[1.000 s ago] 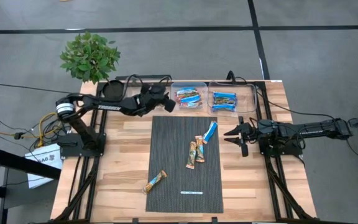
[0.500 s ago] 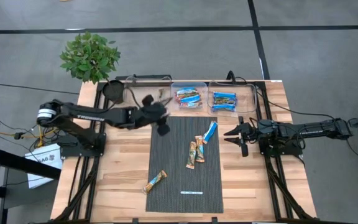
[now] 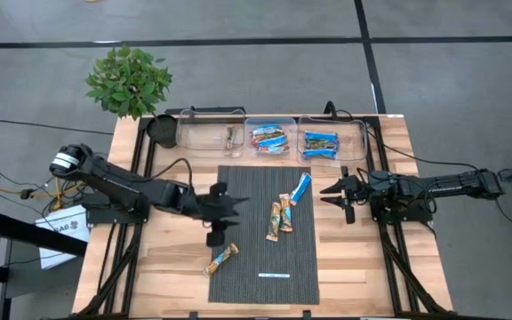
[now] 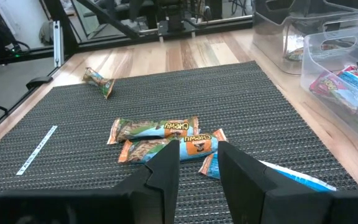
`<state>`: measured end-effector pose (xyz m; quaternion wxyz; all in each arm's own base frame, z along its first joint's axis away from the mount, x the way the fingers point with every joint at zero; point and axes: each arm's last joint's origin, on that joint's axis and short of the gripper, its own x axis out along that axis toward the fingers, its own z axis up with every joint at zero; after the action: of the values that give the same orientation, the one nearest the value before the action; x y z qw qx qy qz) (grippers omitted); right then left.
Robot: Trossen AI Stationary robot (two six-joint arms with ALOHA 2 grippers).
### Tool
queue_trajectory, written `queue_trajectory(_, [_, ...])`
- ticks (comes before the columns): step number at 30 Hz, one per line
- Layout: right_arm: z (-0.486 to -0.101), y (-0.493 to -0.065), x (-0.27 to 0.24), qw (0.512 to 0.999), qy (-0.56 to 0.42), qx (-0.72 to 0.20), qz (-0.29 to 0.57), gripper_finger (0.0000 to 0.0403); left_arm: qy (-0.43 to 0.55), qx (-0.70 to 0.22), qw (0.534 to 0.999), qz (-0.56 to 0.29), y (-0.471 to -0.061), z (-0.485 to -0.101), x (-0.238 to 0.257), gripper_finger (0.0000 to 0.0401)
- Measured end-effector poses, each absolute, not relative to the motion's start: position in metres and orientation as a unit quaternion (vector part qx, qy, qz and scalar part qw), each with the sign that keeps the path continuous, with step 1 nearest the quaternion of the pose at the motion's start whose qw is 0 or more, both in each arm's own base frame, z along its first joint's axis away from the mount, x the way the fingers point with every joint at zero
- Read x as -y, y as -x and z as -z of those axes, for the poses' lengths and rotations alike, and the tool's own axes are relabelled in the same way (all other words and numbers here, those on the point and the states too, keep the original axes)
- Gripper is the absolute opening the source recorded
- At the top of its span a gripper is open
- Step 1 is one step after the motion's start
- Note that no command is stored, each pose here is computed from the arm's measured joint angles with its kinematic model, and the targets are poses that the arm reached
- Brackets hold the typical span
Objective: Pick and place Granola Bars by type
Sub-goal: Put the orange granola bar into the left transparent bin
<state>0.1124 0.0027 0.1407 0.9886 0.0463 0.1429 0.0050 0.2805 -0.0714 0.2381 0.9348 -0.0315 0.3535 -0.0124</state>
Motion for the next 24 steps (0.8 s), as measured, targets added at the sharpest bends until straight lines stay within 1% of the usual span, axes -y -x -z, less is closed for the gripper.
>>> queue_trajectory(6, [-0.141, -0.112, -0.003, 0.989, -0.046, -0.143, -0.005, 0.0102, 0.082, -0.381, 0.921, 0.020, -0.272, -0.234, 0.089, 0.0128])
queue_trajectory(12, [-0.141, -0.112, -0.003, 0.989, -0.046, -0.143, -0.005, 0.0102, 0.101, -0.413, 0.905, 0.009, -0.273, -0.225, 0.100, 0.0128])
queue_trajectory(19, [-0.141, -0.112, -0.003, 0.989, -0.046, -0.143, -0.005, 0.0102, 0.077, -0.470, 0.879, 0.008, -0.298, -0.231, 0.126, 0.0128])
queue_trajectory(24, [-0.141, -0.112, -0.003, 0.989, -0.046, -0.143, -0.005, 0.0102, 0.086, -0.514, 0.852, -0.043, -0.311, -0.239, 0.143, 0.0128])
